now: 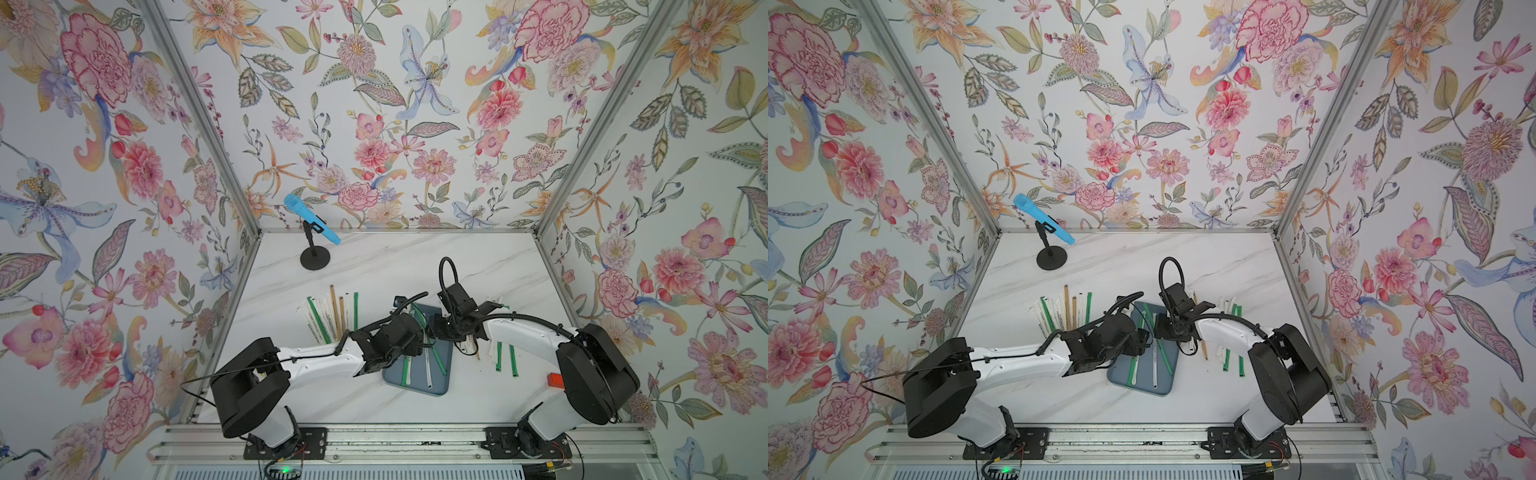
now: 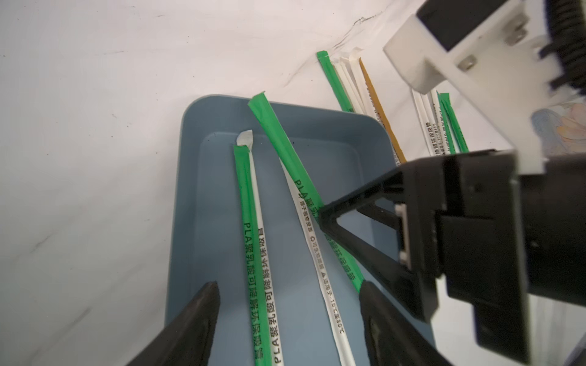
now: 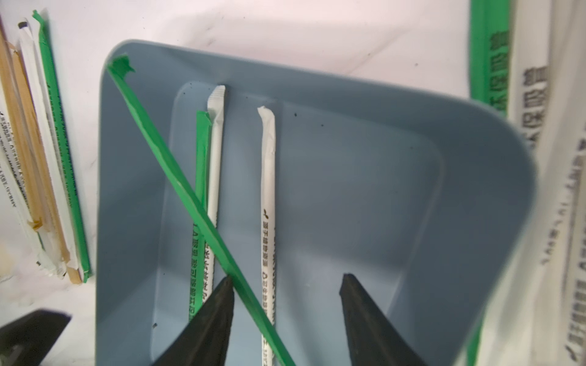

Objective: Put the straws into the storage box
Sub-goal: Place the straw in the storage box, then adjust the straw in the storage box.

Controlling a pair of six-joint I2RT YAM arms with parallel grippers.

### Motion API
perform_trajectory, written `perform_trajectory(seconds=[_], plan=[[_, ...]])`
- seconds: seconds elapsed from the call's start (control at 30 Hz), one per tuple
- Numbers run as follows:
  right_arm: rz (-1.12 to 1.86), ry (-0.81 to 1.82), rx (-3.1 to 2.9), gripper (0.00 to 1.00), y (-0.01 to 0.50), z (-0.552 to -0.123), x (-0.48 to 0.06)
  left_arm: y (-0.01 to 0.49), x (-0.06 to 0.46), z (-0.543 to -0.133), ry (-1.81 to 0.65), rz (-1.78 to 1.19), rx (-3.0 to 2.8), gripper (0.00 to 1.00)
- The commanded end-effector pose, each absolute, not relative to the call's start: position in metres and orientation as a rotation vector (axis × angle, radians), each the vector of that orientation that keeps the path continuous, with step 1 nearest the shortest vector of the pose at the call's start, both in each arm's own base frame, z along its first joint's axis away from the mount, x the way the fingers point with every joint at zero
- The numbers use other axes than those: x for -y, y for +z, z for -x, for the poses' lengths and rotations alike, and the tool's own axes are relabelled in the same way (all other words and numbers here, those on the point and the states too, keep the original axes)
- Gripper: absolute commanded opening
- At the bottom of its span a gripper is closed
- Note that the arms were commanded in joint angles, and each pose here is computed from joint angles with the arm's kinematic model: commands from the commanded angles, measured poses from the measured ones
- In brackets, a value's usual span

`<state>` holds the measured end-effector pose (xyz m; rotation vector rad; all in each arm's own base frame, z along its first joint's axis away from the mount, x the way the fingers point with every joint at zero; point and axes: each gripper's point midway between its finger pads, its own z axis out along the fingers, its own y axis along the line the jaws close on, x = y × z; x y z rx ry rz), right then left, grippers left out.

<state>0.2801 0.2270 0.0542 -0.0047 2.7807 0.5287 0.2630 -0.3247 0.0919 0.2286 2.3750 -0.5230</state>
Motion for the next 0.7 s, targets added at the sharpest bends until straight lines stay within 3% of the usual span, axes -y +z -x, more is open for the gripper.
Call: perform_trajectory(seconds=[0.0,0.33,0.67], plan=[[0.031,0.58,-2.769,0.56,0.065,-0.278,-0.235,0.09,0.323,-0.281,-0.453,-0.257,-2.373,0.73],[0.02,0.635,-2.745,0.56,0.075,-0.274,-0.238,0.101,0.327,-0.303,-0.427,-0.263,-2.317,0.74],[0.007,0.711,-2.761,0.56,0.08,-0.263,-0.242,0.076,0.33,-0.304,-0.369,-0.321,-2.384,0.7]])
